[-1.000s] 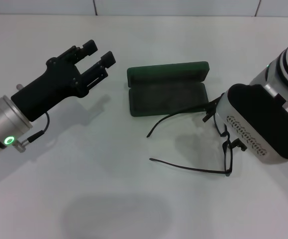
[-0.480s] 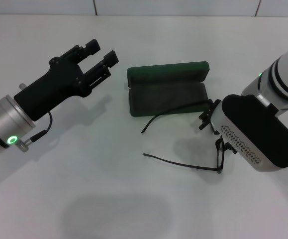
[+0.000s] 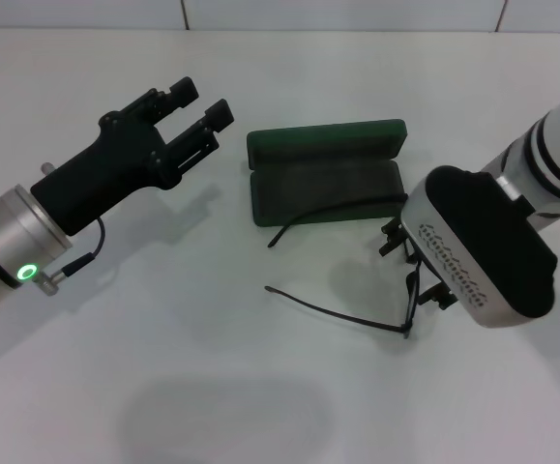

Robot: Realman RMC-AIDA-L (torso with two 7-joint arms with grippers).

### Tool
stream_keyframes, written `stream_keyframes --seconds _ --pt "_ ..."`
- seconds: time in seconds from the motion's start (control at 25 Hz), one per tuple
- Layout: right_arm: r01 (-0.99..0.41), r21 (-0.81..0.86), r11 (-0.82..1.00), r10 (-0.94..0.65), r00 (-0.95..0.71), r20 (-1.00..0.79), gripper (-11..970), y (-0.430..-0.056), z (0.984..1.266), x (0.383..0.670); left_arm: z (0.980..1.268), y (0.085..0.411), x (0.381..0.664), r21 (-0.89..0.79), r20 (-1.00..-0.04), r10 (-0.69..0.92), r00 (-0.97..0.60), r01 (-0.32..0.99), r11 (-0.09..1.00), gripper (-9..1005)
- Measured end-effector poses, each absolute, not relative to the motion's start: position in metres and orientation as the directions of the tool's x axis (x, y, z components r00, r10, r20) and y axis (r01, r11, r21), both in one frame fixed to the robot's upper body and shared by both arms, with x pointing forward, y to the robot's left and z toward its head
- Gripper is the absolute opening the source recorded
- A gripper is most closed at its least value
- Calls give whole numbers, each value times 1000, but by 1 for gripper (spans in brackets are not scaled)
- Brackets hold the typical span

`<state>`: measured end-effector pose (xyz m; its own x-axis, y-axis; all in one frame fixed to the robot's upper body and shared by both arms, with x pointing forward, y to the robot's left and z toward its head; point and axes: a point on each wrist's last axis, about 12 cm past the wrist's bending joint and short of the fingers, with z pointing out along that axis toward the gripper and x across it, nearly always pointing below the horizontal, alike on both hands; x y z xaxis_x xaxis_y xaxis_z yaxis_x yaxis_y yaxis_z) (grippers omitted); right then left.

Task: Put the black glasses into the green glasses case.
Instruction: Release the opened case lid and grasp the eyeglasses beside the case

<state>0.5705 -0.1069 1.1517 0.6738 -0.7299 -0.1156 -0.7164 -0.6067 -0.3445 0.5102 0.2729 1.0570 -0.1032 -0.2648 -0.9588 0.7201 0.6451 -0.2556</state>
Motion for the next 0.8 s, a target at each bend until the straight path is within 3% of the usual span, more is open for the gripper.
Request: stream_keyframes --seconds 0.32,0.8 --pt "-772 -341 -537 -742 624 -245 629 -96 1156 562 1058 273 511 -258 -958 -266 -105 722 643 619" --pt "-767 -375 -521 -745 623 -239 593 -102 1158 571 1058 273 513 -256 -959 -262 -106 722 643 618"
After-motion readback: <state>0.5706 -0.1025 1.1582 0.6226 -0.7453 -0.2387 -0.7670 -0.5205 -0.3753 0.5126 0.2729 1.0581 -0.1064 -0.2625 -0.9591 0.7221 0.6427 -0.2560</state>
